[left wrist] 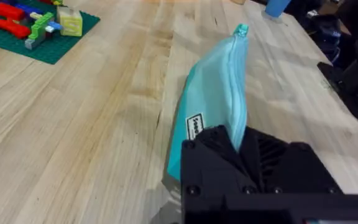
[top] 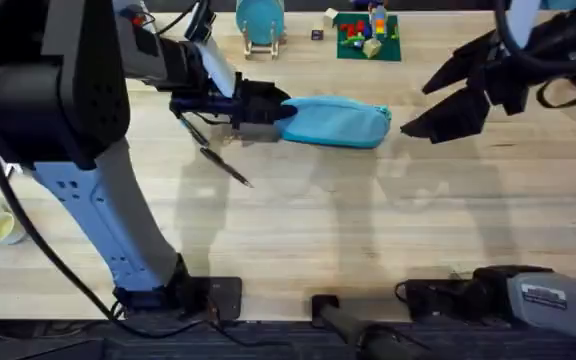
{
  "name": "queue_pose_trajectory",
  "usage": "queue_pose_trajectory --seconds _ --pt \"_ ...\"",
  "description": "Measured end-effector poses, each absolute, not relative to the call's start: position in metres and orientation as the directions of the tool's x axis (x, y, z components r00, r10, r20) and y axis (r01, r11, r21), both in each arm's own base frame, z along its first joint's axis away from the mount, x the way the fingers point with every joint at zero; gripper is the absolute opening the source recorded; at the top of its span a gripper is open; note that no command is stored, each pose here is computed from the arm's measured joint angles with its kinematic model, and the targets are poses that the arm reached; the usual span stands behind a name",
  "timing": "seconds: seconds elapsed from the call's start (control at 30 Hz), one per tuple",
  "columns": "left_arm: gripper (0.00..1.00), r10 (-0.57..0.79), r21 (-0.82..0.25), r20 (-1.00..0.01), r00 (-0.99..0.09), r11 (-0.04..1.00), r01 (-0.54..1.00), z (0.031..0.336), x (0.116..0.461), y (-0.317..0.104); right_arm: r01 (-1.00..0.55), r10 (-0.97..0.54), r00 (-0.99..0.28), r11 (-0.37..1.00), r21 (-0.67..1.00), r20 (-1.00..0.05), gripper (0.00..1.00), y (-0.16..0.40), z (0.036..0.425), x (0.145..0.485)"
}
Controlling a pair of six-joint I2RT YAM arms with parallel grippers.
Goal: Unzip the bag, pick up the pens from the table one at a time and place them inside, then zip the bag closed.
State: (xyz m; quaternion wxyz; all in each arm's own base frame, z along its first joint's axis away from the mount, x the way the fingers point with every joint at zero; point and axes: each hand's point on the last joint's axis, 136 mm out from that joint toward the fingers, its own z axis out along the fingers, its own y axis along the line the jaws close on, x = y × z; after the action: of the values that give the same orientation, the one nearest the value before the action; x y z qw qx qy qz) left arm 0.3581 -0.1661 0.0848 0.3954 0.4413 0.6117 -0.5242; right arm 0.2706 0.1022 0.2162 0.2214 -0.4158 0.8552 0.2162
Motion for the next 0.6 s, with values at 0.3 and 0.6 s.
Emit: queue_pose_trajectory --seconds 0.3,0.6 --pt "0.042 0.125 -0.292 -0.946 -0.298 0.061 0.954 0.085 0.358 -0.166 -0.807 -0.643 -0.581 0.531 0.256 -0.498 0.997 0.103 0.185 0.281" --pt "0.042 0.125 -0.292 -0.946 -0.298 0.061 0.954 0.085 0.358 -0.166 -0.804 -0.648 -0.590 0.527 0.275 -0.481 0.996 0.100 0.162 0.299"
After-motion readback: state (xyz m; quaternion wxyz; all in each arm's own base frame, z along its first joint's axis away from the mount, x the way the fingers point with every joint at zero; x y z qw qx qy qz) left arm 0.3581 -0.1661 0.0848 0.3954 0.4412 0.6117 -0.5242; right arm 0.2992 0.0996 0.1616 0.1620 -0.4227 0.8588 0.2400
